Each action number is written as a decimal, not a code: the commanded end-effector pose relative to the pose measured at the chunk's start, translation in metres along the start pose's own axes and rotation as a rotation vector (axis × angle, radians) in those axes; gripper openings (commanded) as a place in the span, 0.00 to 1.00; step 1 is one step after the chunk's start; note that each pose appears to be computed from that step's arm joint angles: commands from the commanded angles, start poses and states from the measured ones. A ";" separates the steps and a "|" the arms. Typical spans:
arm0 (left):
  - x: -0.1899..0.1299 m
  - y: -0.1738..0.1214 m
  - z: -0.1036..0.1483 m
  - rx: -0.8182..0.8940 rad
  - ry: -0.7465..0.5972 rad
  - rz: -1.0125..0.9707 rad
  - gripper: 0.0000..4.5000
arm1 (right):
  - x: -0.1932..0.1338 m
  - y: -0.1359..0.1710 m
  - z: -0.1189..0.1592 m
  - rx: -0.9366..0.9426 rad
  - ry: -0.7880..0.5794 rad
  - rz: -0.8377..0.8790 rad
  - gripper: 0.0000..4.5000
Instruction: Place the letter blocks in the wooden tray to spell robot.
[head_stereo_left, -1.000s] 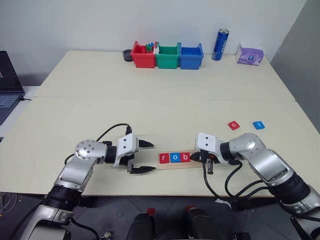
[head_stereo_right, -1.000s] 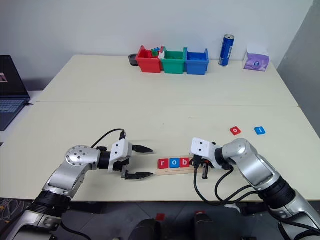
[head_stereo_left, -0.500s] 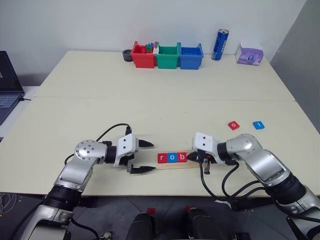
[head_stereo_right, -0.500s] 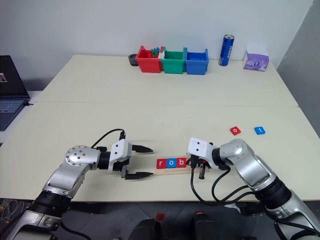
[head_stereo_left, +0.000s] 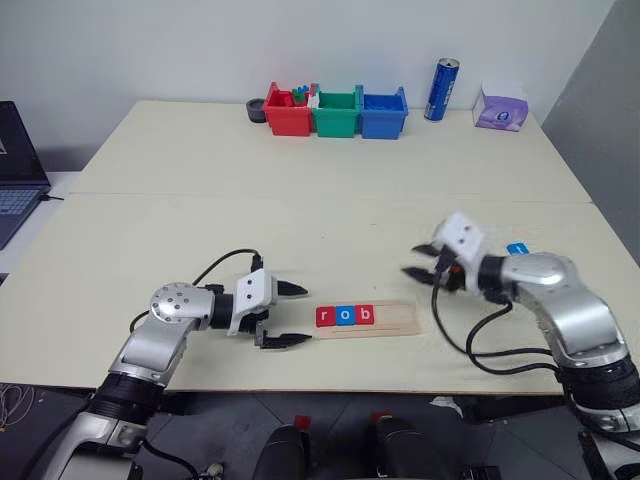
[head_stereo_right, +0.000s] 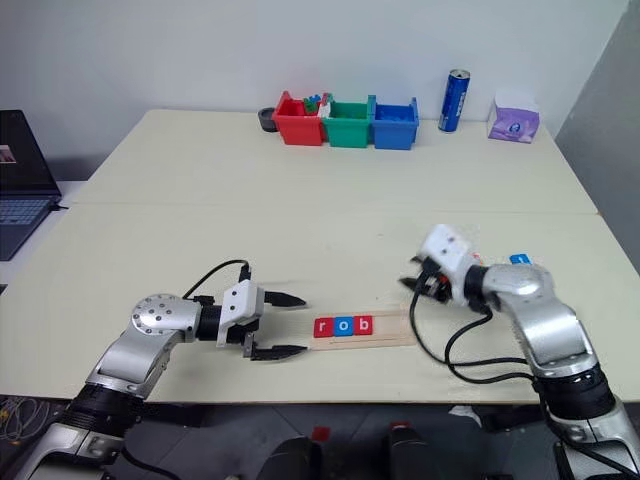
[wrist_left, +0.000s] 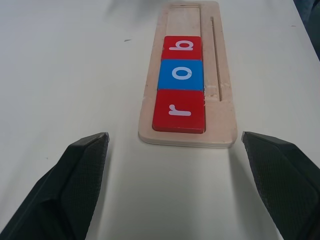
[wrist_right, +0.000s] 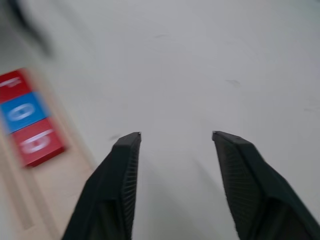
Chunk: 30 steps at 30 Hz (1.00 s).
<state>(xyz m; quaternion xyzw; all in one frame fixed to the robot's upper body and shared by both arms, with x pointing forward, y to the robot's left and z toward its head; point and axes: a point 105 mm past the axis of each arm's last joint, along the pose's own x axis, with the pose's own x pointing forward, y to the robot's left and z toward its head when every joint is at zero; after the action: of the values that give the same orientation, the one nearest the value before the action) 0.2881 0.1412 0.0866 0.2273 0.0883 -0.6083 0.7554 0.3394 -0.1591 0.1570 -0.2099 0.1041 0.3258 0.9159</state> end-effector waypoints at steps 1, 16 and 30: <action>0.000 0.001 0.014 0.030 -0.038 0.006 1.00 | -0.010 -0.037 -0.008 0.064 -0.025 -0.214 0.84; -0.003 -0.003 0.016 0.023 -0.027 -0.019 1.00 | 0.016 -0.072 -0.087 0.282 0.131 -0.273 0.90; -0.005 -0.006 0.011 0.011 -0.026 -0.014 1.00 | -0.004 -0.051 -0.096 0.318 0.188 -0.304 0.32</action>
<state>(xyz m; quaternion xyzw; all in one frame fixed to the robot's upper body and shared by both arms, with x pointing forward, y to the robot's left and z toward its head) 0.2790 0.1378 0.0872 0.2162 0.0968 -0.6188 0.7490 0.3734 -0.2380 0.0913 -0.1067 0.1941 0.1489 0.9637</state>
